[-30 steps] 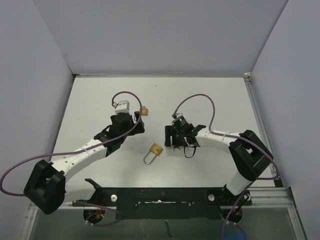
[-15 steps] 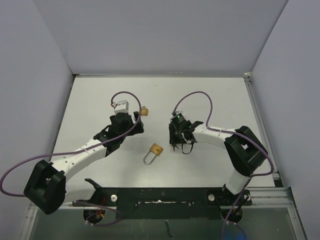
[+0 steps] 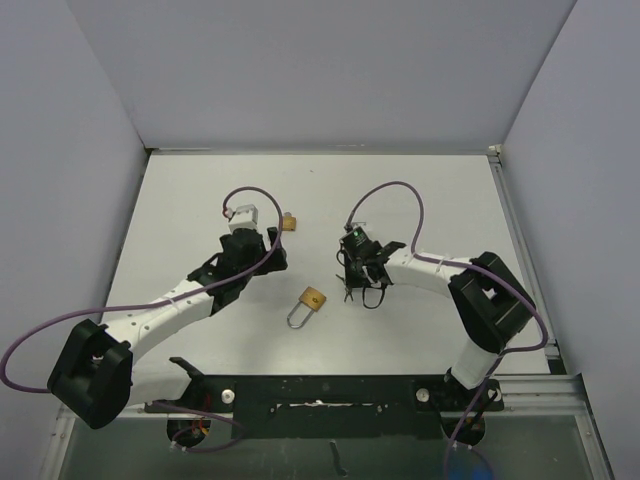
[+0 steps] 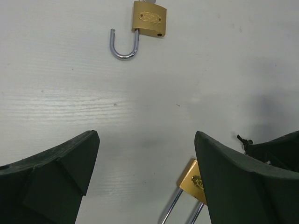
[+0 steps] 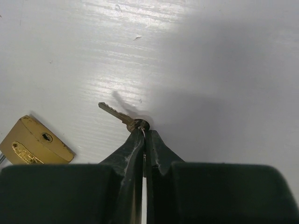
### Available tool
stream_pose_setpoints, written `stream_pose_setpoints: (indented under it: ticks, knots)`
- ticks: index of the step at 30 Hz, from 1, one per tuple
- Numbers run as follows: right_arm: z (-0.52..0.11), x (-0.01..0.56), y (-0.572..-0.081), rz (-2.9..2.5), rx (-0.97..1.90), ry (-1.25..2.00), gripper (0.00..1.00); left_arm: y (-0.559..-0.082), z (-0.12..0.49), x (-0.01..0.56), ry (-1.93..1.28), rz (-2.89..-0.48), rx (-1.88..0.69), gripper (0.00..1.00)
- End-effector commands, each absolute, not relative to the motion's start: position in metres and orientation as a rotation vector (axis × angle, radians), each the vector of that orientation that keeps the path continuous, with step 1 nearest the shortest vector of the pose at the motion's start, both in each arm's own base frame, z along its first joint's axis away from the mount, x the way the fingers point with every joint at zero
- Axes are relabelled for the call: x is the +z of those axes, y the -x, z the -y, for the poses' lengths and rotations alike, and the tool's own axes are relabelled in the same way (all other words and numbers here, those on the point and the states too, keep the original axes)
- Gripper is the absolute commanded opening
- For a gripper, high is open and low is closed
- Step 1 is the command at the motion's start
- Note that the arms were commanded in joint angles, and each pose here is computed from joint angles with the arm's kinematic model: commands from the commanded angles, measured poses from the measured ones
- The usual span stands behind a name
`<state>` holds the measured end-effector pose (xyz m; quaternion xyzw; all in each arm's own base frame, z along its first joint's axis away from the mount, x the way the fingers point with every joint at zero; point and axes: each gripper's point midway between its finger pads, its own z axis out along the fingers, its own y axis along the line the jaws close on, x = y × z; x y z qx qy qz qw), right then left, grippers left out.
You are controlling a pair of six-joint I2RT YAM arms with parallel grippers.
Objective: Unlock with the key
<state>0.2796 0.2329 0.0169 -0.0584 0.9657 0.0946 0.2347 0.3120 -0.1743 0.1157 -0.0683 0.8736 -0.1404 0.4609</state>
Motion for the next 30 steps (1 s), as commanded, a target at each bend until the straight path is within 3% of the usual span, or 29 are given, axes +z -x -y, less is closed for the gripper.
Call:
stream_pose_setpoints:
  ticks: [1,15,22,30]
  knots:
    - [-0.216,0.028,-0.285,-2.599,0.147,0.208,0.00,-0.321,0.181,0.139,0.188,-2.068,-0.416,0.82]
    - [-0.215,0.119,-0.312,-2.203,0.388,0.282,0.00,-0.308,0.242,0.166,-0.050,-1.947,-0.784,0.77]
    - [-0.223,0.130,-0.313,-2.189,0.430,0.346,0.00,-0.295,0.282,0.181,-0.181,-1.875,-1.014,0.77]
    - [-0.229,0.128,-0.308,-2.208,0.461,0.420,0.00,-0.293,0.303,0.164,-0.238,-1.923,-1.050,0.74]
